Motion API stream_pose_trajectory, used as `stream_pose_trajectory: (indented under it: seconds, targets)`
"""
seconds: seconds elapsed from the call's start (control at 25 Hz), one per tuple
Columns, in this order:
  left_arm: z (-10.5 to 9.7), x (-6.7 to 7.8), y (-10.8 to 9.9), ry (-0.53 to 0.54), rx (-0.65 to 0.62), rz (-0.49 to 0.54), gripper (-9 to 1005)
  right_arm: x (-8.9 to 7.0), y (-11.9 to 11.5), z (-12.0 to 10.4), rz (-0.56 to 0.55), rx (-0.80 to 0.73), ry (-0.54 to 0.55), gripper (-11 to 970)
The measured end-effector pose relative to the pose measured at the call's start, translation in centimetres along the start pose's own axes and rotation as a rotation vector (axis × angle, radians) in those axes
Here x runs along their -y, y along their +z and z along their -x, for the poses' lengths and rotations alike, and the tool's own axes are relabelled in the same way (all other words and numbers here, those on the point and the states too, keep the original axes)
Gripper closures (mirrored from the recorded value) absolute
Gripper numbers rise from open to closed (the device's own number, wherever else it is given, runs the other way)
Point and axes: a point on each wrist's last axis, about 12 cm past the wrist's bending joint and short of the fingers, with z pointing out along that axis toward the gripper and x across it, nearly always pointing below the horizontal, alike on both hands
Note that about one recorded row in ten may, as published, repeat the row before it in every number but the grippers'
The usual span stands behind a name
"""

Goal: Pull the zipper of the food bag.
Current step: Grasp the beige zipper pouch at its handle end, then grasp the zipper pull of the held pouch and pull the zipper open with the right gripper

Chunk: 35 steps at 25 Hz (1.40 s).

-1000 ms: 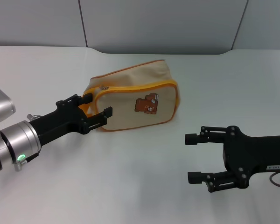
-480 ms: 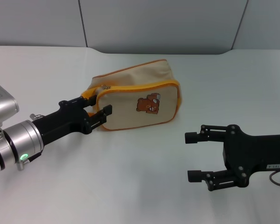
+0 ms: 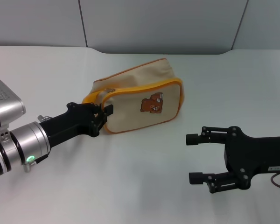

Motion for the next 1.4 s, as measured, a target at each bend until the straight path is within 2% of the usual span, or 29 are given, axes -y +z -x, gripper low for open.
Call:
stream_pose_trajectory:
  seconds: [0.12,0.16,0.32,0.36,0.4,0.44,0.48,0.52,0.56,0.6,0.68,0.76,0.92,0.96,1.04,1.12,1.16,1.4]
  targets:
    - [0.1,0.5,0.0,0.004,0.011,-0.043,866,-0.1,-0.1,-0.1,-0.004,0.003,0.004,145]
    - [0.1,1.0,-0.2,0.008,0.015,-0.092,908,-0.1,-0.1,-0.1,-0.008,0.007,0.004,145]
    - [-0.1,1.7,-1.0,0.009,0.017,-0.166,918,-0.1,-0.4,-0.1,-0.024,0.017,0.004,144]
    - [-0.2,2.1,-2.3,0.007,0.022,-0.224,918,-0.2,-0.7,-0.1,-0.039,0.033,0.000,144]
    - [-0.2,2.1,-2.3,0.007,0.022,-0.224,918,-0.2,-0.7,-0.1,-0.039,0.033,0.000,144]
    - [-0.3,2.2,-3.9,-0.003,0.029,-0.269,918,-0.2,-0.9,0.0,-0.044,0.046,-0.008,144]
    - [-0.3,2.2,-3.9,-0.003,0.029,-0.269,918,-0.3,-1.0,0.1,-0.048,0.061,-0.016,144]
    - [-0.2,2.1,-5.9,-0.014,0.039,-0.304,918,-0.4,-1.2,0.2,-0.050,0.078,-0.029,144]
    - [-0.2,1.9,-6.8,-0.018,0.042,-0.314,918,-0.5,-1.5,0.4,-0.060,0.109,-0.053,144]
    - [-0.2,1.9,-6.8,-0.018,0.042,-0.314,918,-0.5,-1.5,0.4,-0.060,0.109,-0.053,144]
    - [0.2,1.5,-8.8,-0.017,0.049,-0.343,919,-0.5,-1.6,0.6,-0.082,0.140,-0.077,144]
    - [0.9,0.8,-10.6,0.001,0.045,-0.373,919,-0.2,-0.6,0.7,-0.104,0.171,-0.126,144]
    - [1.7,0.2,-10.8,0.014,0.037,-0.386,919,0.3,1.0,0.7,-0.112,0.180,-0.184,144]
    - [2.2,0.0,-10.3,0.029,0.021,-0.401,920,0.5,2.2,0.5,-0.120,0.197,-0.239,144]
    - [2.4,0.0,-10.1,0.037,0.011,-0.410,921,0.6,2.6,0.4,-0.124,0.201,-0.270,144]
    - [2.8,0.0,-9.4,0.054,-0.012,-0.435,922,0.7,3.7,0.2,-0.139,0.208,-0.356,144]
    - [3.2,0.0,-8.8,0.068,-0.029,-0.457,923,1.0,4.8,-0.2,-0.165,0.200,-0.442,144]
    - [3.9,0.0,-8.0,0.092,-0.028,-0.483,926,1.8,7.3,-0.9,-0.239,0.151,-0.573,144]
